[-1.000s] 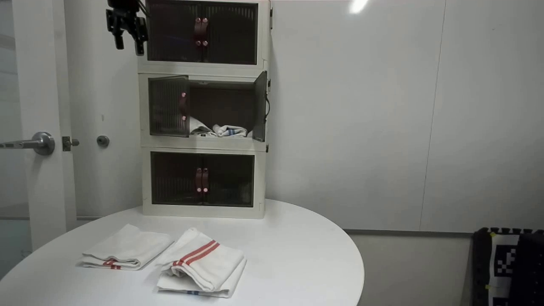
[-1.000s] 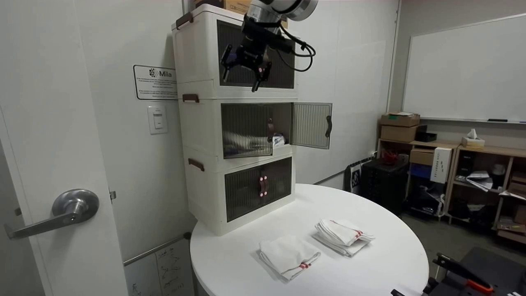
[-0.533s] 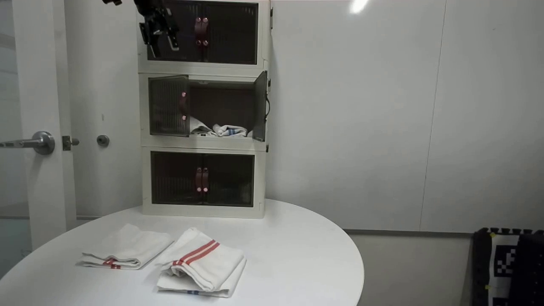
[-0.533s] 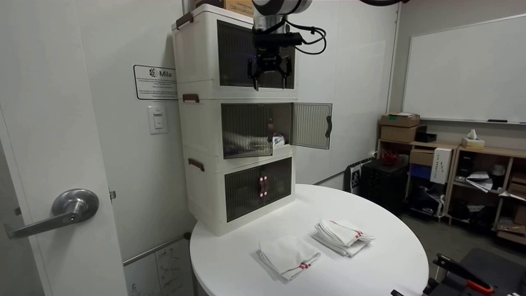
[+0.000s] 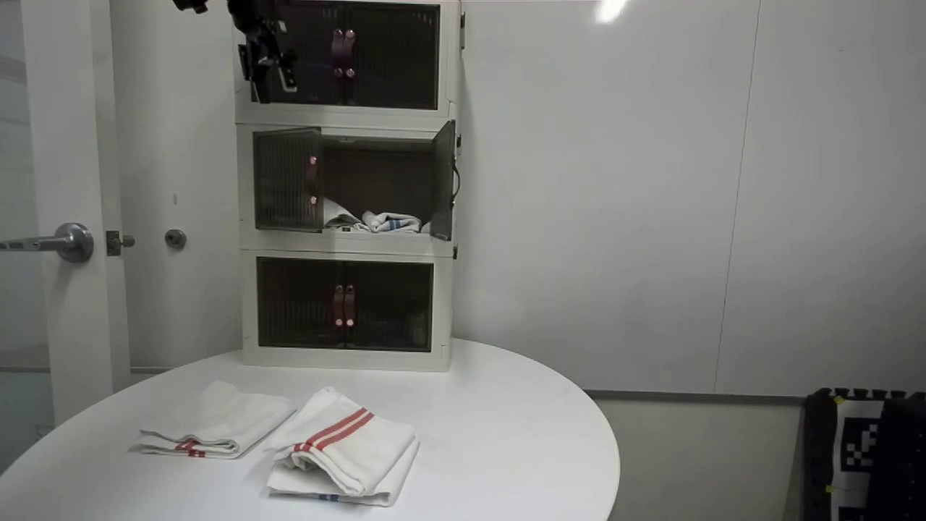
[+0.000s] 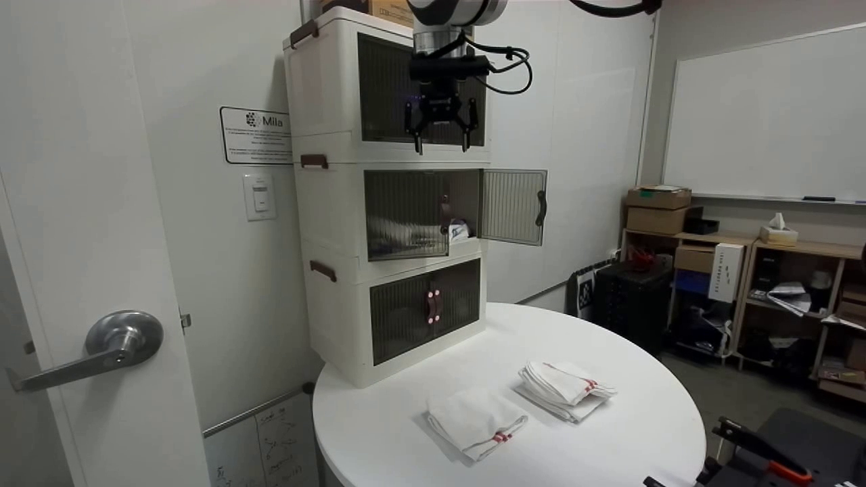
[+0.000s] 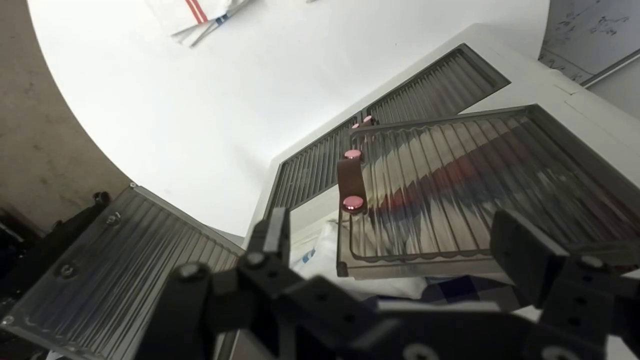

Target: Open the middle drawer

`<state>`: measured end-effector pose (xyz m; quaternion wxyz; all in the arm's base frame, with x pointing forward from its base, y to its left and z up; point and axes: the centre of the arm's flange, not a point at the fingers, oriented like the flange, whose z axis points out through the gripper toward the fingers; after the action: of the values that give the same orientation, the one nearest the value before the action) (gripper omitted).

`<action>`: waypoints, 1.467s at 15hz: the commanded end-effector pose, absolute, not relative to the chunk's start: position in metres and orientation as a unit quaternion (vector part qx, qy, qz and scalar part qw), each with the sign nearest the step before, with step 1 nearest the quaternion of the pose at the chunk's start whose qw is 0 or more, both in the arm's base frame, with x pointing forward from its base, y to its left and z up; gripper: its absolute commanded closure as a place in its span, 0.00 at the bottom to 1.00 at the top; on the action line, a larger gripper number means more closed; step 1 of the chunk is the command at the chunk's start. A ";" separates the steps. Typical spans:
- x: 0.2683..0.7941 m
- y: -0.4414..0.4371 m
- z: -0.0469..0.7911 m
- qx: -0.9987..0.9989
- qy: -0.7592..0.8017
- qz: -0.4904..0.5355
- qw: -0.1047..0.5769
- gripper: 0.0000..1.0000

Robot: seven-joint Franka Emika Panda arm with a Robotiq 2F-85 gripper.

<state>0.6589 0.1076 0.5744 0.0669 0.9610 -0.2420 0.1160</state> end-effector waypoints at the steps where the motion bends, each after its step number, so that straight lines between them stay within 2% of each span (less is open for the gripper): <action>1: 0.659 0.108 0.575 0.961 -0.242 0.116 0.067 0.00; 10: 0.665 0.121 0.582 0.998 -0.023 0.005 0.055 0.00; 16: 0.677 0.081 0.574 0.984 0.097 -0.100 0.113 0.00; 22: 0.699 0.070 0.538 0.941 0.167 -0.173 0.239 0.00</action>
<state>0.6639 0.0582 0.5355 0.1842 0.9625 0.1260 -0.1540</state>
